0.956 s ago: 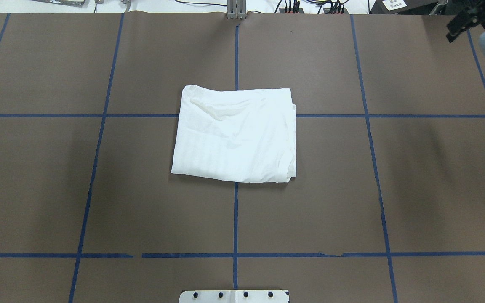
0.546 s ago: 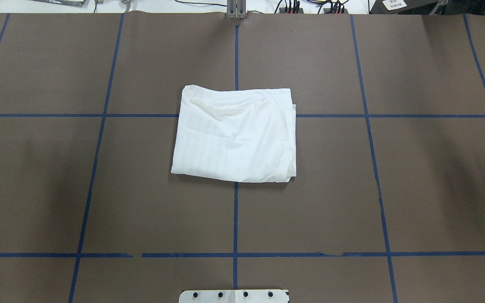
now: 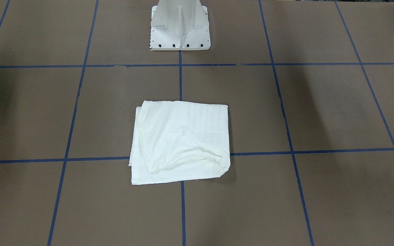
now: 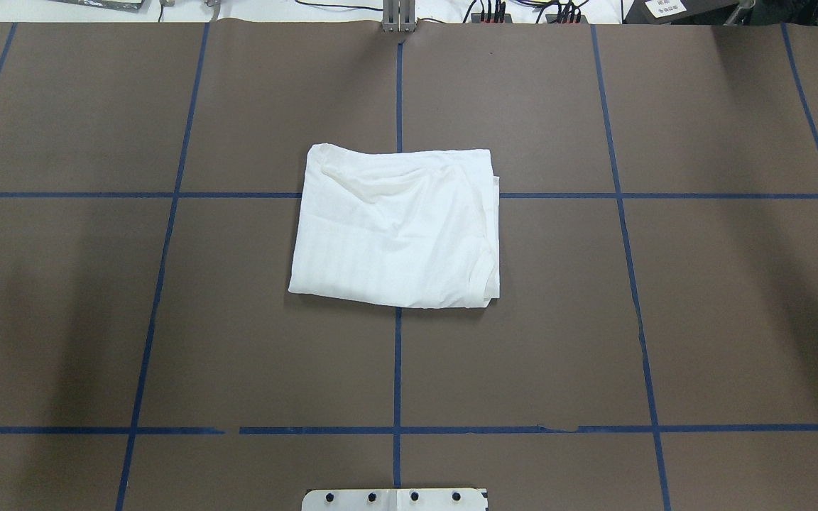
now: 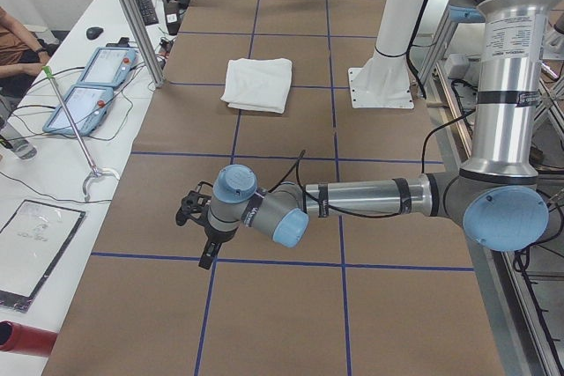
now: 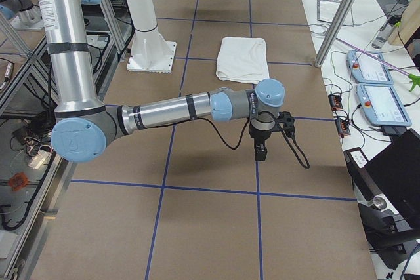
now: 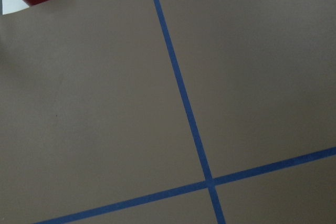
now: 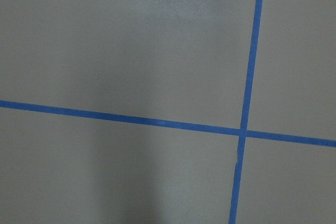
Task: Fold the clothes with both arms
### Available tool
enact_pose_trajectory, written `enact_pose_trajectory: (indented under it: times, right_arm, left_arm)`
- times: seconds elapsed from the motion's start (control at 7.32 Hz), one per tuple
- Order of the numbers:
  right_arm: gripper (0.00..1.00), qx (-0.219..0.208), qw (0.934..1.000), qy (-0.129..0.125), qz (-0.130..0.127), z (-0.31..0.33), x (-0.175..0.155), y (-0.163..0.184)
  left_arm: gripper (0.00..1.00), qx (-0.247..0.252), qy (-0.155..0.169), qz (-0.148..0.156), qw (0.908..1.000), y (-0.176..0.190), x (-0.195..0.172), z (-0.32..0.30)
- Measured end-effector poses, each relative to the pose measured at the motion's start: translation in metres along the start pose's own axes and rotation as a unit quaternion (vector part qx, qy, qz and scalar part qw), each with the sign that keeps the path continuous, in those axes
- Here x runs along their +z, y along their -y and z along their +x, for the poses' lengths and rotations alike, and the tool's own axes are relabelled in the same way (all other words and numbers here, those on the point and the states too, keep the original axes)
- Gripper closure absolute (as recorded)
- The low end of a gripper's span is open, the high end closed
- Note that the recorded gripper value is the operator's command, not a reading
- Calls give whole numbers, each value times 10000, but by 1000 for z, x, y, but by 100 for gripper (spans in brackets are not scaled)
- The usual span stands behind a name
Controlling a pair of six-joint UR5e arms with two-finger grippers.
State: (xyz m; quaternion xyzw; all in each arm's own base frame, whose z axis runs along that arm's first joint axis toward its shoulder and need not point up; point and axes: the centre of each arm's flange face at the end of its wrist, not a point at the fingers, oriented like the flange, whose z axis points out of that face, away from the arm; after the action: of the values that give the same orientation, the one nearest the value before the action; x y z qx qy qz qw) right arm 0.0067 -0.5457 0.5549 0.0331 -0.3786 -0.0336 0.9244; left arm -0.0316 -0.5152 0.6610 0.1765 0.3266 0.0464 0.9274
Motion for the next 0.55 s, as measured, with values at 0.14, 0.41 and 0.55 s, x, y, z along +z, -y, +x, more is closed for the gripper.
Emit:
enact_pose_trajectory:
  times: [0.14, 0.41, 0.55]
  right_arm:
    - [0, 250, 9996, 113, 19, 9, -4, -6]
    - [0, 656, 9976, 202, 8, 19, -4, -16]
    - [0, 761, 9969, 212, -16, 25, -1, -23]
  left_arm:
    - [0, -149, 14, -197, 9997, -5, -1, 0]
    - [0, -354, 50, -561, 9978, -7, -14, 6]
    - [0, -230, 38, -719, 9971, -10, -18, 4]
